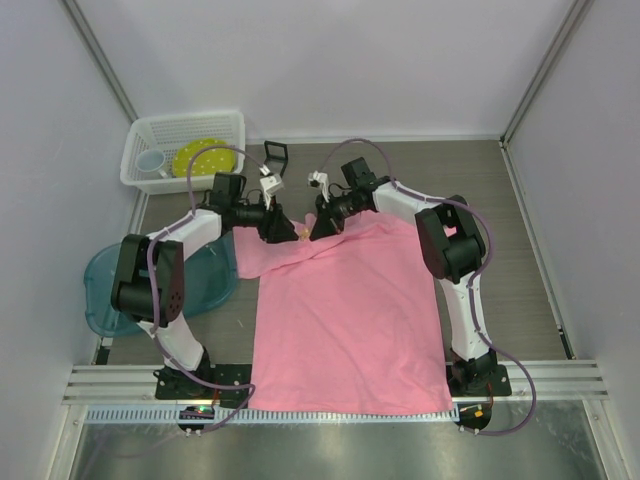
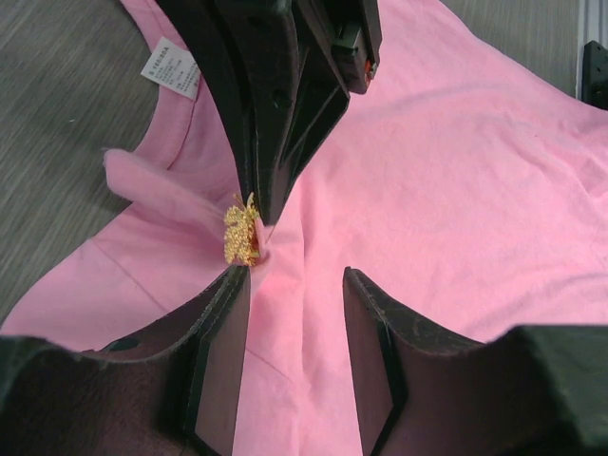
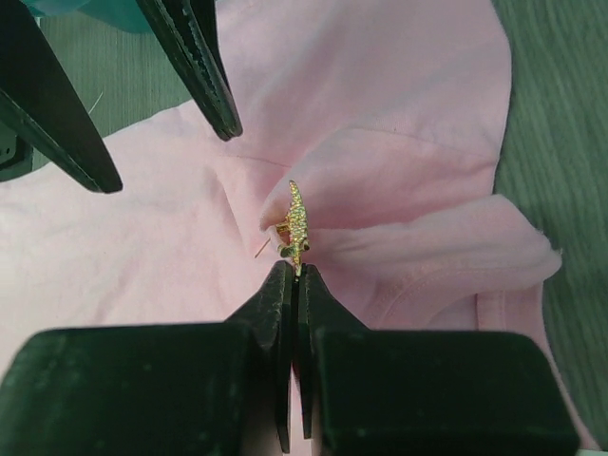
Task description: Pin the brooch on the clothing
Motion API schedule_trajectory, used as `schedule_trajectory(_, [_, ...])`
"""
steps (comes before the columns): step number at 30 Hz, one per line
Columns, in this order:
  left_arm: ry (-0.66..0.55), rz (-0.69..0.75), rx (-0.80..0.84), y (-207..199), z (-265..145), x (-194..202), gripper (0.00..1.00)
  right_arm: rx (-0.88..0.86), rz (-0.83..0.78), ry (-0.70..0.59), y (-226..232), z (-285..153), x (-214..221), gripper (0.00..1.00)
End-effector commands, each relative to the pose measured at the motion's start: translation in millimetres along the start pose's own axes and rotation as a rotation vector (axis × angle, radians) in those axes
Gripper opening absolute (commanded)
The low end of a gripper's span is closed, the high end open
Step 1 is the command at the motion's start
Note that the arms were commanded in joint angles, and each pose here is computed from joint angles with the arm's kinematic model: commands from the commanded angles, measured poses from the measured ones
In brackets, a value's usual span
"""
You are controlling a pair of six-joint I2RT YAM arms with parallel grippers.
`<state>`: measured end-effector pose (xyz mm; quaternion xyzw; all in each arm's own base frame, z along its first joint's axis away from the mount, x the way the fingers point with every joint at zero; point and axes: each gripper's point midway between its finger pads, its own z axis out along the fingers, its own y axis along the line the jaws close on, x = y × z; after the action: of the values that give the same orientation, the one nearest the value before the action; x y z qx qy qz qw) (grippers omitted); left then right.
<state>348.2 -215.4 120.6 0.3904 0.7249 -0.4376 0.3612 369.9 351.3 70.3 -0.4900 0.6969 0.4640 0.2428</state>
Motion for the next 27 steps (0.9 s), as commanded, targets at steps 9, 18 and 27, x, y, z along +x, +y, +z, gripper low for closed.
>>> schedule_trajectory(9, [0.024, 0.054, 0.047, -12, 5, -4, 0.50, -0.067, -0.030, -0.076, 34, -17, -34, 0.01])
schedule_trajectory(18, [0.046, 0.023, 0.029, 1, 13, -15, 0.51, -0.077, -0.114, -0.061, 46, -20, -41, 0.01])
schedule_trajectory(27, [0.049, 0.009, 0.067, -8, 23, -8, 0.43, -0.080, -0.129, -0.065, 47, -22, -46, 0.01])
